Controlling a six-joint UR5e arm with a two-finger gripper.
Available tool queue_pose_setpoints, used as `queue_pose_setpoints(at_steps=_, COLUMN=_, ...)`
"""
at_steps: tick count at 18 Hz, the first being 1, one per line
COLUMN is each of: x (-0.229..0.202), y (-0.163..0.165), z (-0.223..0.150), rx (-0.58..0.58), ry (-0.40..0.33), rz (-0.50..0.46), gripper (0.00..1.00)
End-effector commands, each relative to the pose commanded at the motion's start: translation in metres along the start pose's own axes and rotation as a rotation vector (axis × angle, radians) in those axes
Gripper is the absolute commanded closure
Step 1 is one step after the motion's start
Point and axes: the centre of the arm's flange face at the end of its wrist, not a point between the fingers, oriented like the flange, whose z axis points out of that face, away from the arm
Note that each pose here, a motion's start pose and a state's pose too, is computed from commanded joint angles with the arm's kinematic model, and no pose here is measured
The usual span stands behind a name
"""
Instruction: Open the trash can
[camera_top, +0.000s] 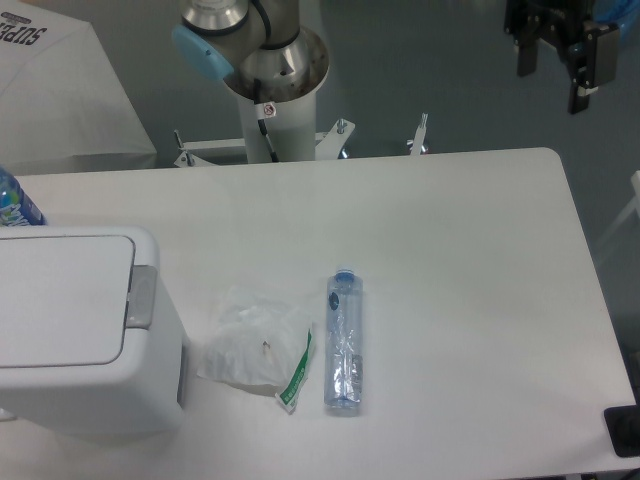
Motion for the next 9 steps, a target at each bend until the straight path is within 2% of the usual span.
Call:
queue_pose_setpoints(at_steps=4, x=0.000, y=-0.001, z=-0.001, rx=0.000, ry=-0.001, rz=-0.027, gripper=0.00)
queue_pose_setpoints(at_steps=7, x=-0.001, y=-0.010, z=0.000, rx=0.018, ry=-0.005, rz=-0.221, gripper=0.00)
queue_pose_setpoints(at_steps=9, x=-0.008, y=-0.038, z=0.003, rx=0.033, ry=-0.004, rz=-0.281, gripper=0.00)
